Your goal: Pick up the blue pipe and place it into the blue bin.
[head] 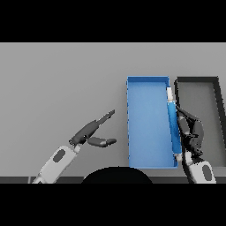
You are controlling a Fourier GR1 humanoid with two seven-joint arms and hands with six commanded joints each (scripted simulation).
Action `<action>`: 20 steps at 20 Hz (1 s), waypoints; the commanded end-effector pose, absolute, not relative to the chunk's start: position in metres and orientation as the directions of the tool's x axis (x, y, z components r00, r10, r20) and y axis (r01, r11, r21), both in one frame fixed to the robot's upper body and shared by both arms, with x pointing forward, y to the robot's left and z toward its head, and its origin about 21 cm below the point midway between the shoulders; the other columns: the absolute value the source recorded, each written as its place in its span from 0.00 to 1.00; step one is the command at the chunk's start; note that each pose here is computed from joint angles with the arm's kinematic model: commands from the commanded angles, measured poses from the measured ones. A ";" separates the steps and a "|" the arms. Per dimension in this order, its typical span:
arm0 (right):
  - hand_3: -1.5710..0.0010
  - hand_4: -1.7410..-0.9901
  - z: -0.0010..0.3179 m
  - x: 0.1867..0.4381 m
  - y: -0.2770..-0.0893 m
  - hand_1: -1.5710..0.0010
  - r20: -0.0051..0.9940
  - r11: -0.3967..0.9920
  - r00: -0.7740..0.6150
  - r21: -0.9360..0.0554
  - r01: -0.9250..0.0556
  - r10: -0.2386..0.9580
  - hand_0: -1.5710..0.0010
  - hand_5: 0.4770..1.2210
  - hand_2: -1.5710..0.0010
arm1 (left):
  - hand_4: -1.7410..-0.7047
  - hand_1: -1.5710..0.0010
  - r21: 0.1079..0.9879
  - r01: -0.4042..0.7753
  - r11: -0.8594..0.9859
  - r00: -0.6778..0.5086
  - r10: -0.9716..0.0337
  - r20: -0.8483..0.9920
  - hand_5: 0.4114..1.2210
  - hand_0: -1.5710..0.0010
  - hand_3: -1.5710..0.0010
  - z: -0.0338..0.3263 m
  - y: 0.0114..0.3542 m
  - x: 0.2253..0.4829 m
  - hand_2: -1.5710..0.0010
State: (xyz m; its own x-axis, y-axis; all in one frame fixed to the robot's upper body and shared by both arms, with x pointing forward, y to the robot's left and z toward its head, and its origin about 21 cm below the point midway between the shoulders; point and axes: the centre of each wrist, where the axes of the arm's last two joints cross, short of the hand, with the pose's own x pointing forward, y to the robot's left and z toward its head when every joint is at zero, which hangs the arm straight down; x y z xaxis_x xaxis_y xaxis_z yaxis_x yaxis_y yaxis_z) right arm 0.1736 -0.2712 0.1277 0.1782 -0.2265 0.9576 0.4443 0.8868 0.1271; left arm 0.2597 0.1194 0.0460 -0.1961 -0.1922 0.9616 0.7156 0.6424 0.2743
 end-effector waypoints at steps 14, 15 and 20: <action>0.74 0.44 0.062 0.145 -0.251 0.56 0.813 0.844 0.503 -0.028 0.536 -0.292 0.52 1.00 0.56 | 0.83 1.00 0.289 0.712 0.640 -0.197 -0.213 0.957 0.02 1.00 1.00 0.046 0.119 0.259 1.00; 0.79 0.54 0.061 0.143 -0.252 0.65 0.796 0.855 0.534 -0.043 0.517 -0.283 0.62 1.00 0.65 | 0.83 1.00 0.288 0.713 0.640 -0.194 -0.215 0.957 0.02 1.00 1.00 0.046 0.118 0.258 1.00; 0.93 0.84 0.066 0.145 -0.244 0.89 0.782 0.943 0.623 -0.201 0.265 -0.008 0.87 0.67 0.89 | 0.83 1.00 0.275 0.714 0.643 -0.182 -0.209 0.961 0.02 1.00 1.00 0.048 0.111 0.255 1.00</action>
State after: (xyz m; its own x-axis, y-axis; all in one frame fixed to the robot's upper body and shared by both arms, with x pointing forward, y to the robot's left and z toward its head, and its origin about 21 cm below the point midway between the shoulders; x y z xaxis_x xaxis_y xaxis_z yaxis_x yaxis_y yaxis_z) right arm 0.1456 -0.2438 0.0660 0.6096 -0.0009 0.7927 0.2642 0.9431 -0.2021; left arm 0.2546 0.1112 0.0474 -0.1811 -0.2091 0.9610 0.7151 0.6428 0.2746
